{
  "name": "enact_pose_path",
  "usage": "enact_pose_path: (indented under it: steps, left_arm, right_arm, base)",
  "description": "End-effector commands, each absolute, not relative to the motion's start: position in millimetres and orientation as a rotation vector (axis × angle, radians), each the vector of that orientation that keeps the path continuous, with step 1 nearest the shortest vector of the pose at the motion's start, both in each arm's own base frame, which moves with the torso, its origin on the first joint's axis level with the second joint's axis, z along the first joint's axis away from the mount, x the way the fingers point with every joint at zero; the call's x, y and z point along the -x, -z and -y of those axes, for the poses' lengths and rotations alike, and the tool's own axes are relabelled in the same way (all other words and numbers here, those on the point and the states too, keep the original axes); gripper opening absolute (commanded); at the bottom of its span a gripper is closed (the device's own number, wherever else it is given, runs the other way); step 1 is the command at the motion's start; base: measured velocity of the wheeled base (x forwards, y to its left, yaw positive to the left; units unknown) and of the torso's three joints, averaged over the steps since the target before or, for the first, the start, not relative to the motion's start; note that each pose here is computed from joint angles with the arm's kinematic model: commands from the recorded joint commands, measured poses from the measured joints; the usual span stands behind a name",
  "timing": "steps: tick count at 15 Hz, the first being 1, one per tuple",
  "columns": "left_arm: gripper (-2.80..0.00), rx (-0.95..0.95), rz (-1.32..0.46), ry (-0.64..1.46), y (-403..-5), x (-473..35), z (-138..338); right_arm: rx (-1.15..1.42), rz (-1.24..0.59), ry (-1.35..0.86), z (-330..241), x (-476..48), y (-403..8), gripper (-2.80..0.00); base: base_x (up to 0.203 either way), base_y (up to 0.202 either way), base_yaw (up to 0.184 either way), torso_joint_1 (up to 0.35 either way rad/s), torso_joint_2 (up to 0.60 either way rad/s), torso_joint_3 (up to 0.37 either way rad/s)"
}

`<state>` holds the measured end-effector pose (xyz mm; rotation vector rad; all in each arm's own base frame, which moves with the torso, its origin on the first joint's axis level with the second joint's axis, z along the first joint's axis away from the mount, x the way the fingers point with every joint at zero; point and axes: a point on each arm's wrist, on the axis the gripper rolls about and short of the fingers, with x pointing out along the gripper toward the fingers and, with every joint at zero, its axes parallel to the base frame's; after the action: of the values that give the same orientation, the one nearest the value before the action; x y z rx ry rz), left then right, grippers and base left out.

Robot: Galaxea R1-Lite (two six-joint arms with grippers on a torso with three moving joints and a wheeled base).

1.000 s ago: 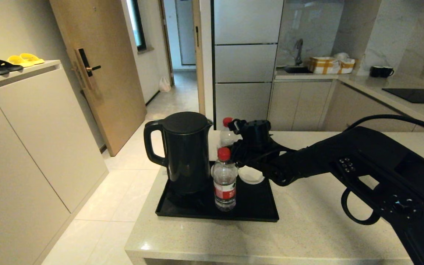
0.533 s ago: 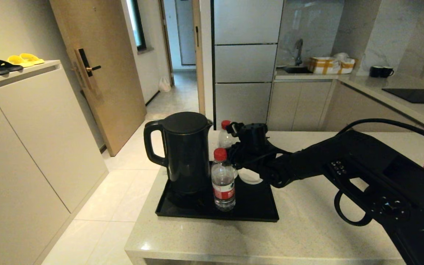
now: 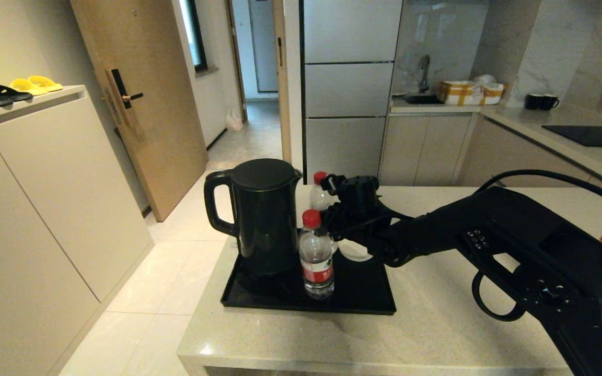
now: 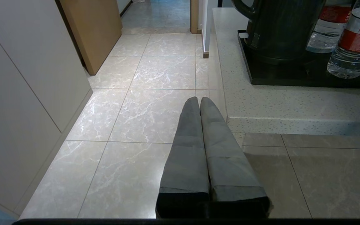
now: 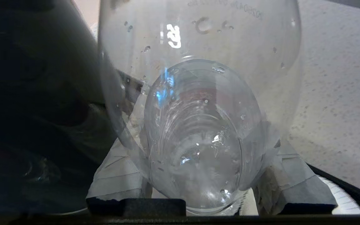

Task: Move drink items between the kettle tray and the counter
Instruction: Return the bottled water to its original position

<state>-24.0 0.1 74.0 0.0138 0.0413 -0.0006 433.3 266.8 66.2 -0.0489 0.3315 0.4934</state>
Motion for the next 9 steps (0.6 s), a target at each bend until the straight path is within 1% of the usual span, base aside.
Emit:
enact_pose_path:
  steps: [1,2,9]
  left_arm:
    - [-2.80,-0.014,-0.043,0.000,-73.9,24.0,-0.1]
    - [-2.80,-0.014,-0.043,0.000,-73.9,24.0,-0.1]
    - [-2.80,-0.014,-0.043,0.000,-73.9,24.0,-0.1]
  right_arm:
    - [0.047,-0.327,-0.495,-267.5,-433.3,-67.5,-2.80]
    - [0.050,-0.328,-0.495,-267.4,-433.0,-67.6,0.00]
    - [0.048,-0.327,-0.489,-264.8,-434.3,-69.9,0.00]
  base:
    - [0.000,0.000,0.000,0.000,0.00,0.000]
    - [0.000,0.000,0.000,0.000,0.00,0.000]
    - [0.000,0.000,0.000,0.000,0.00,0.000]
